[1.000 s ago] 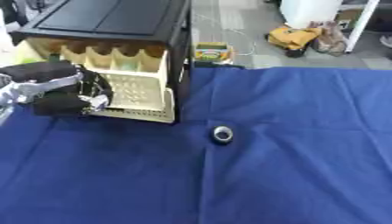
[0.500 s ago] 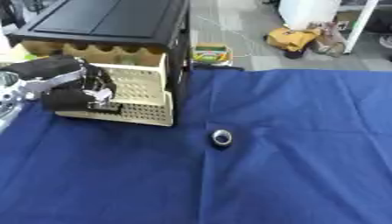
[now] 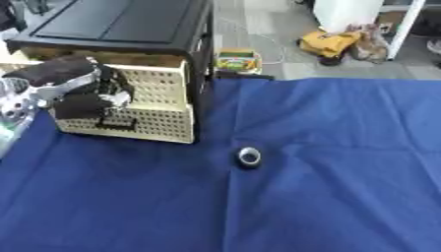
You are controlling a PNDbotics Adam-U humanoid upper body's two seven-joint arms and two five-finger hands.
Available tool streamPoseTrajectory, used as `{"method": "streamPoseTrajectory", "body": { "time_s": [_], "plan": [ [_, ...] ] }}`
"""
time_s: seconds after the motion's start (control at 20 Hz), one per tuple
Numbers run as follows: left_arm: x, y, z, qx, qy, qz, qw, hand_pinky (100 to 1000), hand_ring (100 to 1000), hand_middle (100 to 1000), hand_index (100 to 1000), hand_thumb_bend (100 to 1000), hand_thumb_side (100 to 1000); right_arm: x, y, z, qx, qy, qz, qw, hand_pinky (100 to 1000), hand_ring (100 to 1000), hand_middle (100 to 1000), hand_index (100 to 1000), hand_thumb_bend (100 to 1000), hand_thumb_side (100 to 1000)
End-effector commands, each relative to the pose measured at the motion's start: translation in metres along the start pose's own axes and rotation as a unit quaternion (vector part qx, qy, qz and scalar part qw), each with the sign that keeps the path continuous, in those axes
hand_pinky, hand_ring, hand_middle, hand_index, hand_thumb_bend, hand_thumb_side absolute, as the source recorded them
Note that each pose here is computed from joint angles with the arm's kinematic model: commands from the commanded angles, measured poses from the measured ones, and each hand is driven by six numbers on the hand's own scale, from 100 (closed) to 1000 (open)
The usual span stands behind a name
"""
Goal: Pick up objects from table and place into drawer.
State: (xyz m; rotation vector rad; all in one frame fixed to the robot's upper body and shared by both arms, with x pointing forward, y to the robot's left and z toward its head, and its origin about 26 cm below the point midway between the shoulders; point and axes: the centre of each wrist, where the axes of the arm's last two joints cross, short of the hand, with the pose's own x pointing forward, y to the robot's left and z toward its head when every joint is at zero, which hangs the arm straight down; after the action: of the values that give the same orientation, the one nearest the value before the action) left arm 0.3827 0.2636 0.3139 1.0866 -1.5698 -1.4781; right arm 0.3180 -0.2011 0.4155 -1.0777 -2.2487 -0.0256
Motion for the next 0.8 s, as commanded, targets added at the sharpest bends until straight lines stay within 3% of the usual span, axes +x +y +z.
{"method": "streamPoseTrajectory", "body": {
  "time_s": [0.05, 0.5, 0.6, 0.65, 0.7, 0.75, 0.8],
  "plan": [
    [-0.003, 0.008, -0.006, 0.028, 0.004, -0.012, 1.000, 756, 895, 940, 1000, 100, 1000, 0.007, -0.006, -0.005, -0.013, -0.014, -0.001, 1.000, 487, 613, 607, 796, 440, 835],
    [-0.013, -0.004, -0.025, 0.077, -0.001, -0.012, 0.997, 717, 877, 913, 995, 100, 1000, 0.006, -0.005, -0.004, -0.013, -0.012, -0.003, 1.000, 486, 614, 606, 794, 440, 834],
    [-0.015, -0.006, -0.023, 0.078, 0.001, -0.015, 0.997, 526, 804, 842, 935, 100, 1000, 0.005, -0.005, -0.004, -0.014, -0.010, -0.002, 1.000, 486, 614, 607, 794, 440, 835],
    [-0.014, -0.007, -0.021, 0.077, -0.001, -0.016, 0.997, 493, 795, 833, 928, 100, 1000, 0.004, -0.005, -0.003, -0.014, -0.010, -0.001, 1.000, 486, 614, 606, 794, 440, 835],
    [-0.013, -0.006, -0.018, 0.079, -0.003, -0.018, 0.997, 138, 675, 732, 851, 100, 1000, 0.004, -0.005, -0.003, -0.014, -0.009, 0.000, 1.000, 487, 614, 607, 794, 440, 837],
    [-0.010, -0.004, -0.013, 0.081, -0.007, -0.022, 0.996, 100, 636, 704, 841, 100, 1000, 0.003, -0.005, -0.003, -0.013, -0.008, 0.001, 1.000, 487, 614, 607, 794, 440, 837],
    [-0.007, -0.002, -0.008, 0.083, -0.009, -0.028, 0.996, 100, 526, 612, 802, 100, 1000, 0.002, -0.005, -0.002, -0.013, -0.007, 0.002, 1.000, 487, 614, 606, 794, 440, 837]
  ]
}}
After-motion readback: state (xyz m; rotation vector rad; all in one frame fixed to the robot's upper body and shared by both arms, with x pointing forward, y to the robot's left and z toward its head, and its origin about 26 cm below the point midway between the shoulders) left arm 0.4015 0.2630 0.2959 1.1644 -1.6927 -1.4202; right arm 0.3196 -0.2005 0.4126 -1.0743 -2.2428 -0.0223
